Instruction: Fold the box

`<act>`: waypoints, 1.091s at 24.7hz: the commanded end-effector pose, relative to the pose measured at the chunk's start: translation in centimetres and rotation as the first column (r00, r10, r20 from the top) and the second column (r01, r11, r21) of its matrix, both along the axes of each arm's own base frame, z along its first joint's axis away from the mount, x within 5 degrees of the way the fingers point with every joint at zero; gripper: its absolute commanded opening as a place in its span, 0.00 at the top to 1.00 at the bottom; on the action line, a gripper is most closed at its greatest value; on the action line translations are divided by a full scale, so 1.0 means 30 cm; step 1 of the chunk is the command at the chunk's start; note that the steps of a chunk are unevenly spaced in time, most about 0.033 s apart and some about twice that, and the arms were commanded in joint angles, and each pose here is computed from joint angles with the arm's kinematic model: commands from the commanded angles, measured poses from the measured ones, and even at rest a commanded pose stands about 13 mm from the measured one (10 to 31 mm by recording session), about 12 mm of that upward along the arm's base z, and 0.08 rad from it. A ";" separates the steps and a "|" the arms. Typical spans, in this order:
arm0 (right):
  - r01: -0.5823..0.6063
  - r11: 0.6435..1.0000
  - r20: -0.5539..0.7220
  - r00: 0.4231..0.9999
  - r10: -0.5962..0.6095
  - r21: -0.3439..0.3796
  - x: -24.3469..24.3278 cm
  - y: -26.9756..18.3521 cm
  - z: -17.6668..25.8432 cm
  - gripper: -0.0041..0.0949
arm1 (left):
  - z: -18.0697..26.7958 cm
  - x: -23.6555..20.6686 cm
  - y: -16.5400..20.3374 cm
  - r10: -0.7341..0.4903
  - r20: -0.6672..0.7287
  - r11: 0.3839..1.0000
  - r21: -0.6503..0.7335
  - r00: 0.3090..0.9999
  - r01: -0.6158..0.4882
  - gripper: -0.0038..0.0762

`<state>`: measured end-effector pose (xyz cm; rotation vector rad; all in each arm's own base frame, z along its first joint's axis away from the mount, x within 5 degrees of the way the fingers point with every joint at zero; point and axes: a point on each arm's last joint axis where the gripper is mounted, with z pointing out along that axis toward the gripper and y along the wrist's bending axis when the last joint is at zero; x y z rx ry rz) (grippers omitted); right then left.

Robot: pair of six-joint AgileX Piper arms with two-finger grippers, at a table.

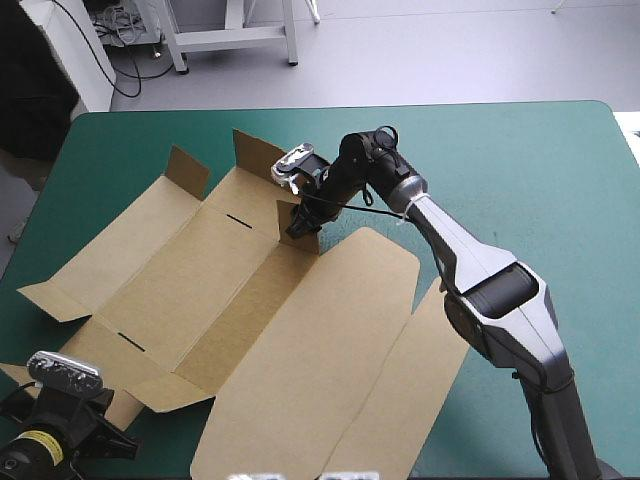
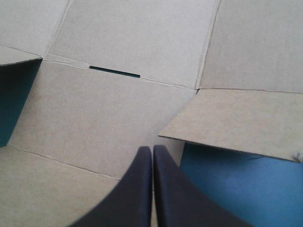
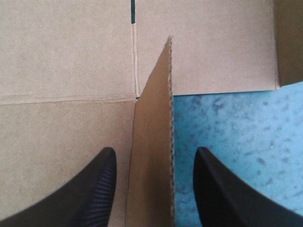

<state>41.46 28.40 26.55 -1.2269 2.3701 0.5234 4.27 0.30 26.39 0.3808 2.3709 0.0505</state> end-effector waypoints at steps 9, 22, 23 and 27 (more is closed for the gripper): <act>-0.010 0.999 0.027 1.000 0.009 0.047 -0.013 -0.003 0.074 0.98 | 0.028 0.015 -0.006 -0.003 0.048 1.000 -0.013 0.999 0.003 0.96; -0.136 0.983 0.307 0.937 0.168 -0.122 0.029 -0.037 0.135 0.98 | 0.027 0.014 -0.006 -0.003 0.046 1.000 -0.015 0.999 0.004 0.96; -0.184 0.972 0.344 0.911 0.226 -0.149 0.030 -0.036 0.147 0.98 | 0.027 0.014 -0.006 -0.003 0.046 1.000 -0.015 0.999 0.004 0.96; -0.364 0.903 0.509 0.746 0.430 -0.230 0.025 -0.023 0.231 0.98 | 0.027 0.014 -0.006 -0.003 0.046 1.000 -0.015 0.999 0.004 0.96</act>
